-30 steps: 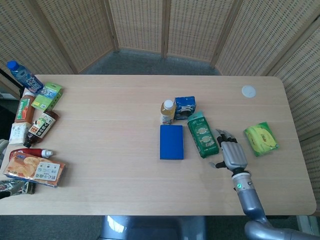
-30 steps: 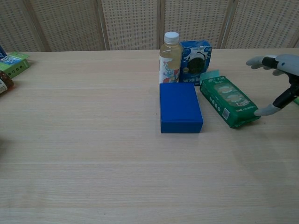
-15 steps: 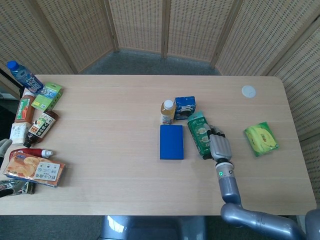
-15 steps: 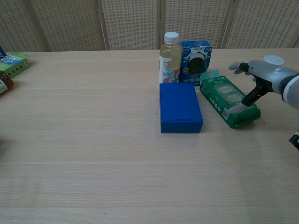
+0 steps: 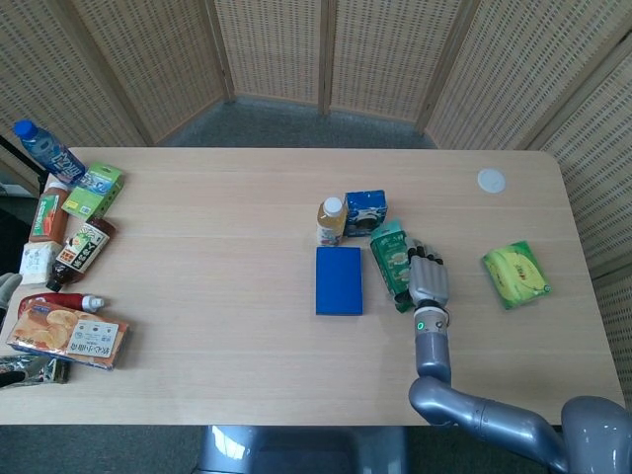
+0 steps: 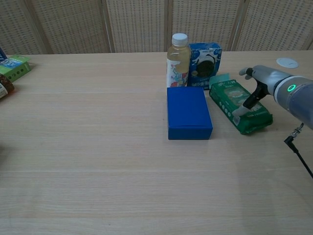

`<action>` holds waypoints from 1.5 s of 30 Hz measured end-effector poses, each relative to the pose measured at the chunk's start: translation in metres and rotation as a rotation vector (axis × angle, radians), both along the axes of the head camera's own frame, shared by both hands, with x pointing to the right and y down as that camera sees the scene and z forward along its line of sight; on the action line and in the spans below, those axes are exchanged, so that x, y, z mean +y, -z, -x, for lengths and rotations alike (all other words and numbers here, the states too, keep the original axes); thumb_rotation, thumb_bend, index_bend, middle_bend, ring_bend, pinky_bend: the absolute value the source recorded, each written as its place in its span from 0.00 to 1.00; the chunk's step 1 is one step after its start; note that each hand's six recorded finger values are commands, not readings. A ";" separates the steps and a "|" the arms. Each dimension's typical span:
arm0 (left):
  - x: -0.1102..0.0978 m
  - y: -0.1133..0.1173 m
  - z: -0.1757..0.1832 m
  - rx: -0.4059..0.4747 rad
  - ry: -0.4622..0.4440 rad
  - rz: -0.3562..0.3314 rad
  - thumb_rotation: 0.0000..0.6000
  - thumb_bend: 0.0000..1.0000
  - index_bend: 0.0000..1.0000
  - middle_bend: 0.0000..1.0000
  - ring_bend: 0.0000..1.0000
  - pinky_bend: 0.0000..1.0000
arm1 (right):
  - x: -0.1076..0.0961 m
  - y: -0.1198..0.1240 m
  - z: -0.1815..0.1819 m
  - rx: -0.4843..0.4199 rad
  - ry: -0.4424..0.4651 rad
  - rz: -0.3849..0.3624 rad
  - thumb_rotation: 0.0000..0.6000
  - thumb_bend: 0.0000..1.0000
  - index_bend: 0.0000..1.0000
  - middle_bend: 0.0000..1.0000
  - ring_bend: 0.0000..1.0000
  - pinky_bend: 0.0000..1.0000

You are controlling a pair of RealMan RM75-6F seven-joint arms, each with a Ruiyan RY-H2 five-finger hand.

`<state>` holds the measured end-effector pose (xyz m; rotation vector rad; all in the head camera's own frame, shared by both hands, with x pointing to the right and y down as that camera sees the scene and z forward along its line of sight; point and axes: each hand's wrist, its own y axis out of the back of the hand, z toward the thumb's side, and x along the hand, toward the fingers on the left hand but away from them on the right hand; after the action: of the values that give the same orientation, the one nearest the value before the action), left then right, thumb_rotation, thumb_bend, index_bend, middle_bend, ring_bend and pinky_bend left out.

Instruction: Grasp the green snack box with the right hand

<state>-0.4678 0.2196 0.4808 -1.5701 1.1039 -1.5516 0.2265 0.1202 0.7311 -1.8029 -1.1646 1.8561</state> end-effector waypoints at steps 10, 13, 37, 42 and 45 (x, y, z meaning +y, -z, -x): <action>0.000 0.000 0.001 0.010 0.003 0.001 1.00 0.00 0.00 0.00 0.00 0.00 | 0.003 -0.010 0.003 0.030 -0.037 0.035 1.00 0.00 0.00 0.00 0.00 0.00; 0.000 0.001 0.002 0.012 0.005 -0.001 1.00 0.00 0.00 0.00 0.00 0.00 | 0.004 -0.015 0.001 0.039 -0.038 0.041 1.00 0.00 0.00 0.00 0.00 0.00; 0.001 -0.002 -0.001 0.015 0.001 0.013 1.00 0.00 0.00 0.00 0.00 0.00 | 0.003 -0.038 -0.020 0.062 -0.075 0.047 1.00 0.00 0.00 0.00 0.00 0.17; 0.002 -0.002 -0.001 0.015 0.000 0.014 1.00 0.00 0.00 0.00 0.00 0.00 | 0.005 -0.045 -0.026 0.069 -0.083 0.053 1.00 0.00 0.01 0.05 0.06 0.42; 0.002 -0.002 -0.001 0.015 -0.001 0.015 1.00 0.00 0.00 0.00 0.00 0.00 | 0.007 -0.048 -0.026 0.060 -0.087 0.062 1.00 0.00 0.07 0.14 0.15 0.51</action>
<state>-0.4665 0.2214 0.4831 -1.5943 1.1025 -1.5531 0.2529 0.1270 0.7792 -1.7416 -1.1940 2.0015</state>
